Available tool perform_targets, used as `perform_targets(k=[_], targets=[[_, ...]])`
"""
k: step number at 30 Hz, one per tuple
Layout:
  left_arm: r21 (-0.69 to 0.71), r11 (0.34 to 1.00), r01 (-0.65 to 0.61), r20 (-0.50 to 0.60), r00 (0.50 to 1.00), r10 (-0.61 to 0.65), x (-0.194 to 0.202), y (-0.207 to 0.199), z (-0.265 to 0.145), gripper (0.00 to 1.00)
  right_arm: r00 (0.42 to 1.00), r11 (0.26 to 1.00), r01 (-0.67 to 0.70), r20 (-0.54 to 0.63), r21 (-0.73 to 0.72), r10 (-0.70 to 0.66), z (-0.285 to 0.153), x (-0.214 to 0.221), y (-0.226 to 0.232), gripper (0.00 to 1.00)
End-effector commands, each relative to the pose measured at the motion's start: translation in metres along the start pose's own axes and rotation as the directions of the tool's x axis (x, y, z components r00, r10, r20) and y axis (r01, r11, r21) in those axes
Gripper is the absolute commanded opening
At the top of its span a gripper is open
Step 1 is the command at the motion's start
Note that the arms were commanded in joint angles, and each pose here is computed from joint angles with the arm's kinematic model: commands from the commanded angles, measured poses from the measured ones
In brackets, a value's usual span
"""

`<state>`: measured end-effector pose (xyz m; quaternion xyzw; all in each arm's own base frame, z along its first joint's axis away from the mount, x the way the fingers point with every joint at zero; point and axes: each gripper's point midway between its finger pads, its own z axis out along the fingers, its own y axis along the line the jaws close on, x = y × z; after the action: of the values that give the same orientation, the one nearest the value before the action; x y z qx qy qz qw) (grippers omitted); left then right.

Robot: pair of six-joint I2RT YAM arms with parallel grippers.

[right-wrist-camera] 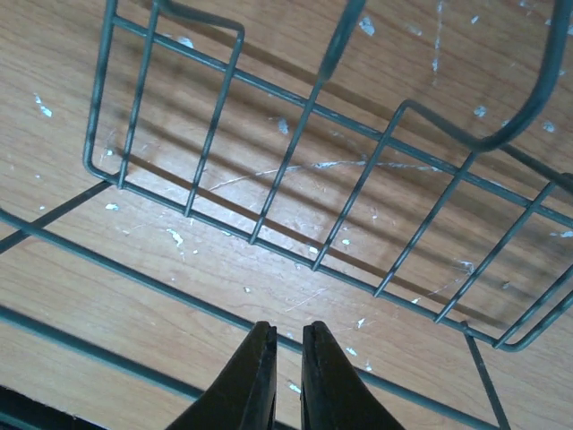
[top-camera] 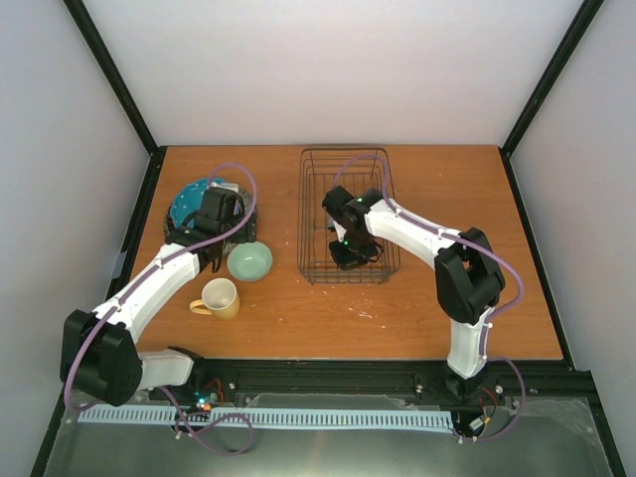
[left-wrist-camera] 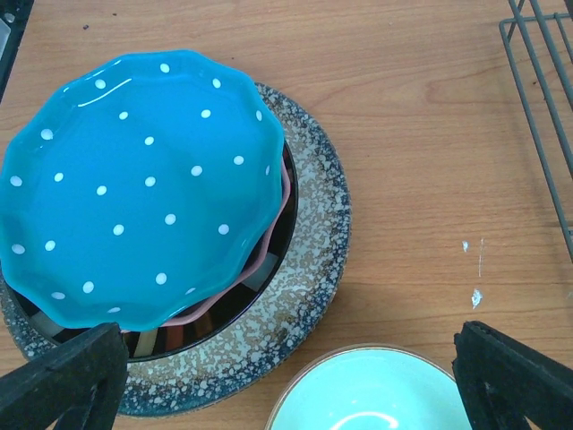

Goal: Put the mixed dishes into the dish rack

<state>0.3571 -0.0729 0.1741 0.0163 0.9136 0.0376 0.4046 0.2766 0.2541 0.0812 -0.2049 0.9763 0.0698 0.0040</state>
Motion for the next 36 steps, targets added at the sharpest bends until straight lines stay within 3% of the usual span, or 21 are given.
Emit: perform_targets(k=[1, 9, 14, 17, 20, 25, 32, 36], targets=[[-0.011, 0.999, 0.031, 0.031, 0.999, -0.03, -0.008, 0.004, -0.01, 1.0, 1.0, 1.0, -0.012, -0.003, -0.024, 0.012, -0.014, 0.008, 0.008, 0.12], [-0.006, 0.994, 0.109, 0.021, 0.994, -0.109, -0.01, 0.016, -0.013, 1.0, 0.999, 1.0, -0.02, 0.039, -0.009, 0.02, -0.032, 0.005, 0.009, 0.16], [-0.002, 0.98, 0.2, -0.014, 0.98, -0.2, -0.007, 0.043, -0.012, 1.0, 0.981, 0.995, -0.032, 0.194, 0.098, 0.012, -0.077, -0.021, -0.005, 0.34], [-0.032, 0.977, 0.212, -0.037, 0.976, -0.213, -0.002, 0.055, -0.014, 1.0, 0.951, 0.979, -0.059, 0.31, 0.194, -0.004, -0.116, -0.038, -0.019, 0.37], [-0.064, 0.972, 0.227, -0.052, 0.972, -0.231, 0.005, 0.065, -0.016, 1.0, 0.912, 0.982, -0.041, 0.408, 0.186, -0.039, -0.152, -0.051, -0.014, 0.38], [-0.05, 0.957, 0.286, -0.061, 0.955, -0.289, 0.014, 0.077, -0.021, 1.0, 0.86, 0.979, 0.146, 0.471, 0.143, -0.197, -0.171, -0.058, 0.035, 0.45], [-0.062, 0.957, 0.282, -0.076, 0.955, -0.287, 0.022, 0.084, -0.026, 0.99, 0.827, 0.912, 0.4, 0.391, 0.096, -0.404, -0.131, -0.049, 0.131, 0.44], [-0.025, 0.972, 0.234, -0.139, 0.962, -0.236, 0.029, 0.076, -0.019, 0.87, 0.824, 0.893, 0.449, 0.376, 0.022, -0.423, -0.113, -0.048, 0.162, 0.43]])
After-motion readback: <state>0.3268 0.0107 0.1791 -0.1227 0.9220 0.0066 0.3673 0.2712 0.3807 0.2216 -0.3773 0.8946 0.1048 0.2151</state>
